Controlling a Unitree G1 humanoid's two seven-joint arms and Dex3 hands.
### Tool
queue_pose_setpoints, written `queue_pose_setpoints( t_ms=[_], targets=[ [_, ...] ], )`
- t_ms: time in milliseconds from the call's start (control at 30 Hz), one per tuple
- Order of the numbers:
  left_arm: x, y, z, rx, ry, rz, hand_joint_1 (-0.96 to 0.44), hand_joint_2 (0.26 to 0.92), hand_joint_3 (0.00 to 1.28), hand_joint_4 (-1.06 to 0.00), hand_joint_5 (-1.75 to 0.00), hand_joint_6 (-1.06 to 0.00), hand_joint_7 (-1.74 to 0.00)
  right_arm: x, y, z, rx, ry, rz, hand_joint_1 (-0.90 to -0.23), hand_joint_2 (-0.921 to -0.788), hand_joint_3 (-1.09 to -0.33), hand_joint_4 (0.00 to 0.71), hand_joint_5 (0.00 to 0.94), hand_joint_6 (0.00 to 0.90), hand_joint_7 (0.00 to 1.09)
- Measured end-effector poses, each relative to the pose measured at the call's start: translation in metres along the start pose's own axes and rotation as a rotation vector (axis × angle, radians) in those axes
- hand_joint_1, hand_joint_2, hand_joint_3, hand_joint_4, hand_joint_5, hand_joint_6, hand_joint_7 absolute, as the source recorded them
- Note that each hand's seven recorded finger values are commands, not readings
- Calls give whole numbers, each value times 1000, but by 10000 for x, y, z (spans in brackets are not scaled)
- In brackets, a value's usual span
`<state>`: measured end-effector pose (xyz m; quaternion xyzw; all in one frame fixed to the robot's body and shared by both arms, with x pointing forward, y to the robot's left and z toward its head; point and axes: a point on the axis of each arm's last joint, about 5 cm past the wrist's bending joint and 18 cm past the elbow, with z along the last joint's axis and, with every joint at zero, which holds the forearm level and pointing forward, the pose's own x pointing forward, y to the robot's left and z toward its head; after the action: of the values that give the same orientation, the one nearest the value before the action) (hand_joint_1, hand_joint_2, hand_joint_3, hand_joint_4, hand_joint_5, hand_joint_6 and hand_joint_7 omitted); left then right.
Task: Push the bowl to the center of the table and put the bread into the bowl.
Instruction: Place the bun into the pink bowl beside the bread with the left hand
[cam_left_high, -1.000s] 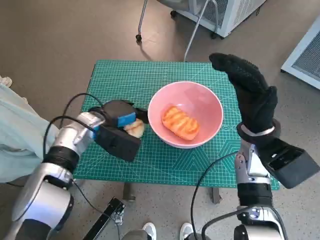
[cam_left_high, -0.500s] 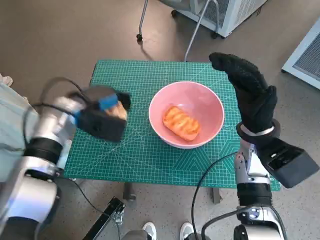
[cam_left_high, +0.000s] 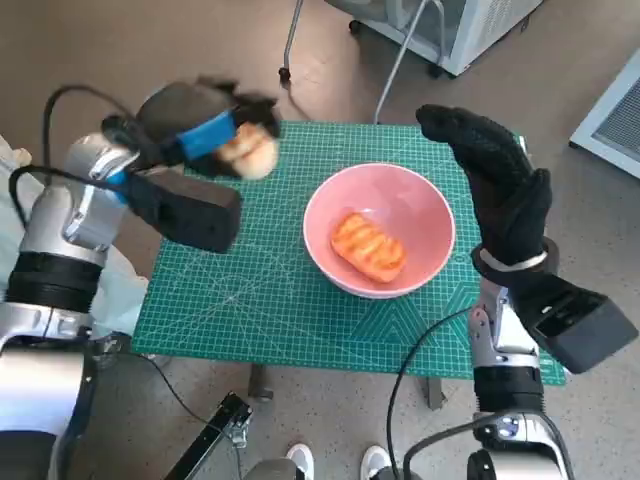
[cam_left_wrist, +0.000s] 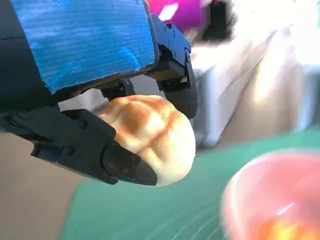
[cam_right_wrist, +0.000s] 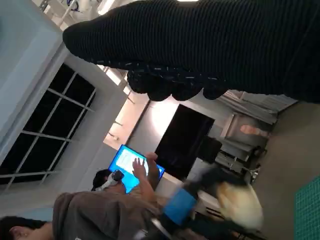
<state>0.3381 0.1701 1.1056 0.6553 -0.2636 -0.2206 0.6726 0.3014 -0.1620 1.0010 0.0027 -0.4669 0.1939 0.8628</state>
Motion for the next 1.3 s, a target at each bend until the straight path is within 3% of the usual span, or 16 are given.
queue_pose_setpoints(
  t_ms=[300,433,467,533,633,700,900,1300],
  targets=[
    [209,-135,318,-6,-209,11,0,920,129,-560,-1302,-615,-1182,8,4,5,3,-4,1,-707,-921,-769,280,5,-1,797],
    [286,-250,399,-32,-231,-52,-1,921,232,-415,-1371,-528,-1340,6,0,5,5,-4,-3,-706,-921,-769,280,5,-1,797],
    [302,-271,415,-37,-228,-76,-21,868,215,-335,-1078,-412,-1124,5,0,4,4,-4,-3,-705,-921,-769,280,5,-1,797],
    [331,-310,438,-48,-205,-137,-48,821,139,-297,-545,-292,-760,4,-2,4,4,-3,-4,-704,-921,-770,280,5,-1,797],
    [355,-354,449,-63,-148,-221,-71,793,75,-248,-208,-193,-547,3,-5,5,2,-4,-4,-702,-921,-770,280,5,-1,794],
    [356,-378,444,-76,-112,-263,-81,785,57,-232,-123,-168,-495,1,-10,7,0,-4,-4,-701,-921,-769,281,5,-1,792],
    [337,-427,426,-100,-69,-299,-121,781,36,-246,-48,-171,-454,-1,-21,10,-4,-4,-6,-697,-921,-772,280,5,-1,794],
    [297,-473,395,-98,-116,-214,-168,796,27,-270,-30,-208,-461,5,-18,6,-11,-4,-12,-708,-921,-769,281,5,-1,796]
  ],
)
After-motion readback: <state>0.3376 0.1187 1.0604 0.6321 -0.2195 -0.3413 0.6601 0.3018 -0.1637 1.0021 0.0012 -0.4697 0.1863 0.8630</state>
